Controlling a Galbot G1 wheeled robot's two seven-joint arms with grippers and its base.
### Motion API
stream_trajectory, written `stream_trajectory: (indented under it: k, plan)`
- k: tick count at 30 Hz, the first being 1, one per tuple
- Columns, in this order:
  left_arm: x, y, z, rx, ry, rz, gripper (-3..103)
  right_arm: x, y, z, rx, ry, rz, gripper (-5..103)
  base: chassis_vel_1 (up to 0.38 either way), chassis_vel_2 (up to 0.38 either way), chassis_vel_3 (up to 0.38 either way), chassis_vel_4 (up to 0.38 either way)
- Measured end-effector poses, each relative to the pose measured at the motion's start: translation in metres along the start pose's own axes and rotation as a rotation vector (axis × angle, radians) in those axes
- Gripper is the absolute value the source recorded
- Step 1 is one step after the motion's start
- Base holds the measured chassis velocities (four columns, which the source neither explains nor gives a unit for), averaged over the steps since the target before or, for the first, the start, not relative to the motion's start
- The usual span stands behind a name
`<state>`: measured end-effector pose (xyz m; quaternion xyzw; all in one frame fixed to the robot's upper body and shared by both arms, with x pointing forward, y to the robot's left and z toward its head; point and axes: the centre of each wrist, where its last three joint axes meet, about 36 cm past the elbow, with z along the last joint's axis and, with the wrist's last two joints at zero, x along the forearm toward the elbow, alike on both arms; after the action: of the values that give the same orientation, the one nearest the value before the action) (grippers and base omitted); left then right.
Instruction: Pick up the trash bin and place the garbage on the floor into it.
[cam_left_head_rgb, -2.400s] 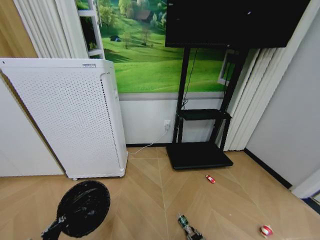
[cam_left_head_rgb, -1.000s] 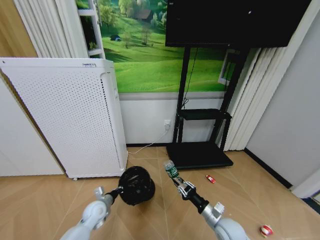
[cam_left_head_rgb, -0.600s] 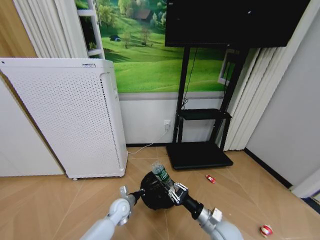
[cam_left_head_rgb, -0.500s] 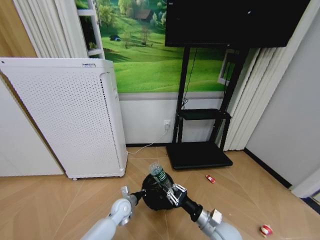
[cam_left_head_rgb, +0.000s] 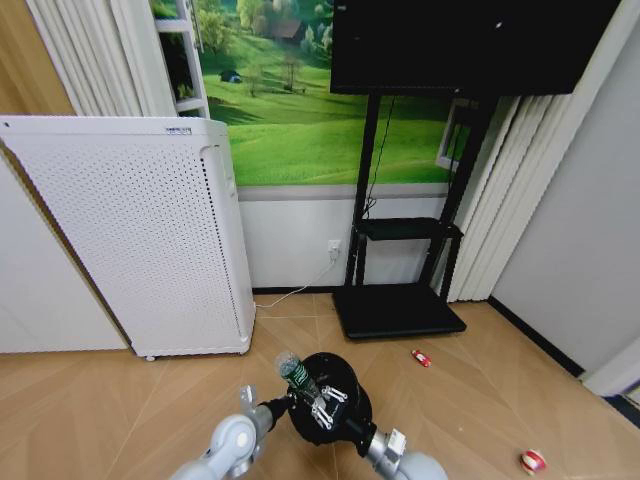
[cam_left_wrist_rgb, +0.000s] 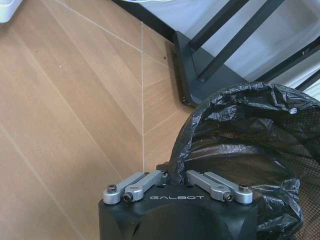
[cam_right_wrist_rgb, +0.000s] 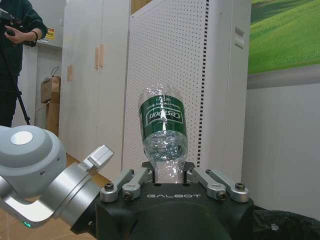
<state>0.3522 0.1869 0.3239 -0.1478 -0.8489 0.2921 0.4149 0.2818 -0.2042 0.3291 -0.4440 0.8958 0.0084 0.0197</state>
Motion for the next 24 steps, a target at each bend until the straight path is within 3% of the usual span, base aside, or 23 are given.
stream_trajectory:
  k: [4, 6, 10, 12, 13, 15, 17, 18, 19, 24]
  plan:
    - [0.013, 0.002, 0.008, 0.022, -0.001, -0.007, 2, -0.003, 0.005, 0.003, -0.009, 0.004, -0.008, 30, 0.0, 0.0, 0.0, 0.0]
    - [0.032, 0.004, 0.021, 0.055, 0.001, -0.018, 2, -0.008, 0.013, 0.006, -0.032, 0.003, -0.013, 41, 0.0, 0.0, 0.0, 0.0]
    - [0.047, 0.01, 0.029, 0.063, 0.0, -0.043, 2, -0.011, 0.018, 0.003, -0.045, -0.004, -0.006, 57, 0.0, 0.0, 0.0, 0.0]
    - [0.049, 0.011, 0.03, 0.063, 0.0, -0.048, 2, -0.011, 0.018, 0.001, -0.046, -0.007, -0.005, 57, 0.0, 0.0, 0.0, 0.0]
    - [0.055, 0.012, 0.033, 0.064, -0.004, -0.059, 2, -0.011, 0.019, -0.002, -0.048, -0.012, -0.002, 69, 0.0, 0.0, 0.0, 0.0]
    - [0.058, 0.012, 0.033, 0.067, -0.008, -0.062, 2, -0.01, 0.019, -0.003, -0.049, -0.013, 0.0, 69, 0.0, 0.0, 0.0, 0.0]
    - [0.066, 0.011, 0.033, 0.078, -0.025, -0.076, 2, -0.009, 0.02, -0.005, -0.05, -0.015, 0.006, 80, 0.0, 0.0, 0.0, 0.0]
    - [0.066, 0.011, 0.033, 0.078, -0.025, -0.076, 2, -0.009, 0.02, -0.005, -0.05, -0.015, 0.006, 80, 0.0, 0.0, 0.0, 0.0]
    - [0.071, 0.011, 0.034, 0.086, -0.038, -0.09, 2, -0.008, 0.021, -0.007, -0.051, -0.02, 0.012, 90, 0.0, 0.0, 0.0, 0.0]
    - [0.088, 0.012, 0.03, 0.127, -0.099, -0.161, 2, -0.006, 0.021, -0.02, -0.063, -0.052, 0.072, 99, 0.0, 0.0, 0.0, 0.0]
